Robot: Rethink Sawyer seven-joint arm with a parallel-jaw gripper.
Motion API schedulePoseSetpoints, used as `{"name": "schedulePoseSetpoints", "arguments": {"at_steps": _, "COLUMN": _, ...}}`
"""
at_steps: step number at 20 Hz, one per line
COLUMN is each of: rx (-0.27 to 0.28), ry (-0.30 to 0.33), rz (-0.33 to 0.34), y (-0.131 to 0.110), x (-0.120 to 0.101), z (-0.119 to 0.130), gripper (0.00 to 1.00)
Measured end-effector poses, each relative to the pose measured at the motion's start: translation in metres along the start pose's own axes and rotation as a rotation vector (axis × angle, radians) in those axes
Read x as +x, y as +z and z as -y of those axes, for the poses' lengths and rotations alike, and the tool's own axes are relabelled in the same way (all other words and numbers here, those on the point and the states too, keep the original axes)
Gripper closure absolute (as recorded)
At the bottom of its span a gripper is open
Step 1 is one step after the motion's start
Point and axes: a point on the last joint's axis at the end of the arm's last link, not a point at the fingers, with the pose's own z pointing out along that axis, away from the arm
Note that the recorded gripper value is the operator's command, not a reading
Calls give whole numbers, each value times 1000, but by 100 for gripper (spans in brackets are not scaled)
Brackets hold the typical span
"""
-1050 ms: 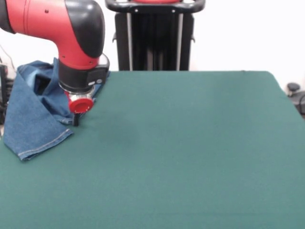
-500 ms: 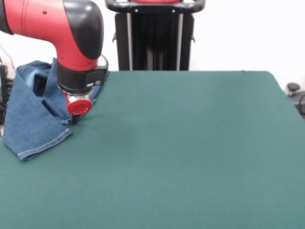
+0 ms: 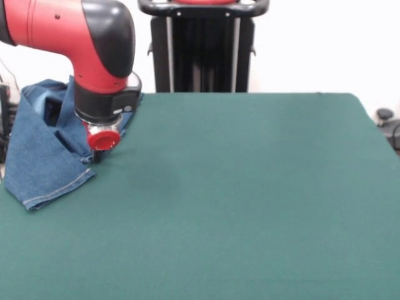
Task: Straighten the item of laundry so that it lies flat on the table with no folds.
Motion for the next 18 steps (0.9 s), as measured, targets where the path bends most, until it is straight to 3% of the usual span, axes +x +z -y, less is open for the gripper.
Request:
{"name": "schedulePoseSetpoints", "arguments": {"at_steps": 6, "rx": 37, "ry": 16, "rz": -14, "y": 1, "x": -2, "z": -5, "gripper": 100}}
{"name": "schedulePoseSetpoints", "arguments": {"at_steps": 18, "rx": 217, "ry": -54, "rz": 70, "y": 3, "x": 11, "z": -31, "gripper": 100}}
